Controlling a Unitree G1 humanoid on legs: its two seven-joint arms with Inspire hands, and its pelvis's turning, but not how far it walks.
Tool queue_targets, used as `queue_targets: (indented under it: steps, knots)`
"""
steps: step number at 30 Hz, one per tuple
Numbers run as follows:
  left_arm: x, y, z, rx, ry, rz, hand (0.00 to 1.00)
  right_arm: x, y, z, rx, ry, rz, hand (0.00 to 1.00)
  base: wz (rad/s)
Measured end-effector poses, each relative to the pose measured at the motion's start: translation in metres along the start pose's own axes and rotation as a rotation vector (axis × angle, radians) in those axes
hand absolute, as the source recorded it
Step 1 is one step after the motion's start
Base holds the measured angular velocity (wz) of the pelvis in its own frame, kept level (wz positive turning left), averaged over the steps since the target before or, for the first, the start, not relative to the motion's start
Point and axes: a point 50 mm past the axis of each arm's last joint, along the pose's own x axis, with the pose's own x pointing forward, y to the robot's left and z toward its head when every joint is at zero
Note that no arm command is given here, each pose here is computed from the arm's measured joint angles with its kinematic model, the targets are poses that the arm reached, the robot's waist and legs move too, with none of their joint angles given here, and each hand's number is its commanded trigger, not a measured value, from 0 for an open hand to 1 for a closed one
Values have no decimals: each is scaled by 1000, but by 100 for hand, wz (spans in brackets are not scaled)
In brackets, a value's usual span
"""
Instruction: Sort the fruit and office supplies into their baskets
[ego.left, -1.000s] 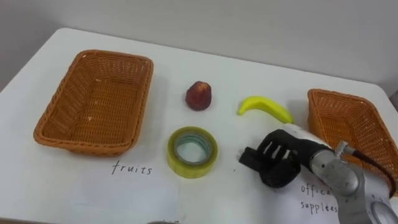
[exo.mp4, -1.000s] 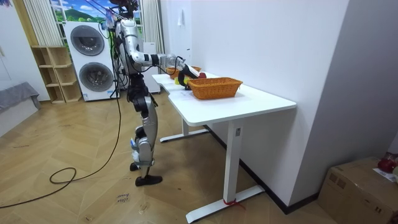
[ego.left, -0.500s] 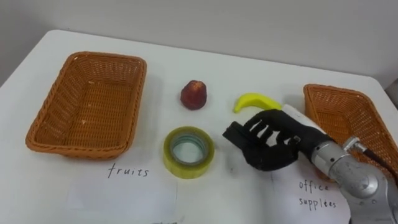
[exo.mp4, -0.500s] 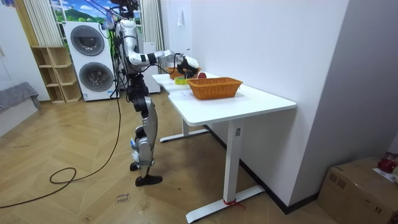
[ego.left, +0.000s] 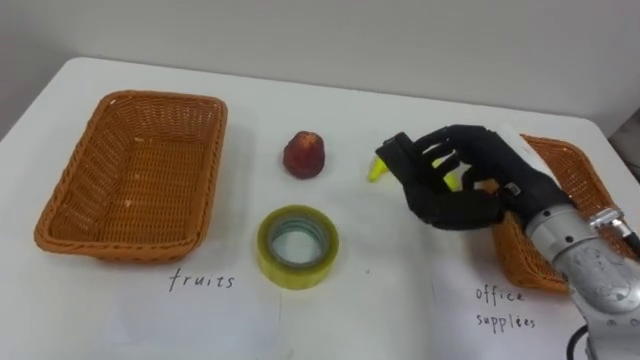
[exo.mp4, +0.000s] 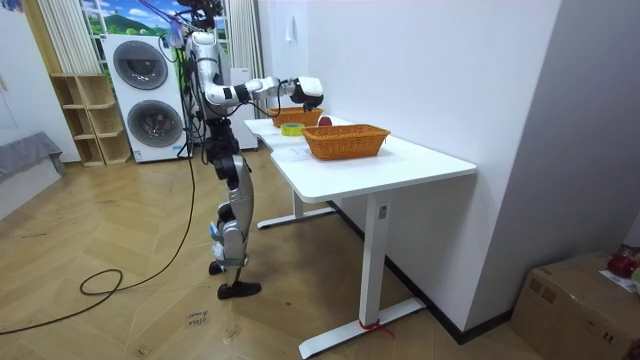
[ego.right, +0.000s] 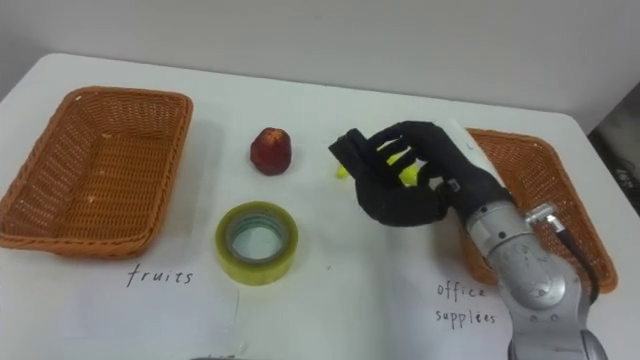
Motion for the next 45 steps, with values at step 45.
queue_targets:
  steps: [45]
  knots:
    - [1,9,-14,-109,65,18,0,-23,-58,-42,92,109,-478,100,0]
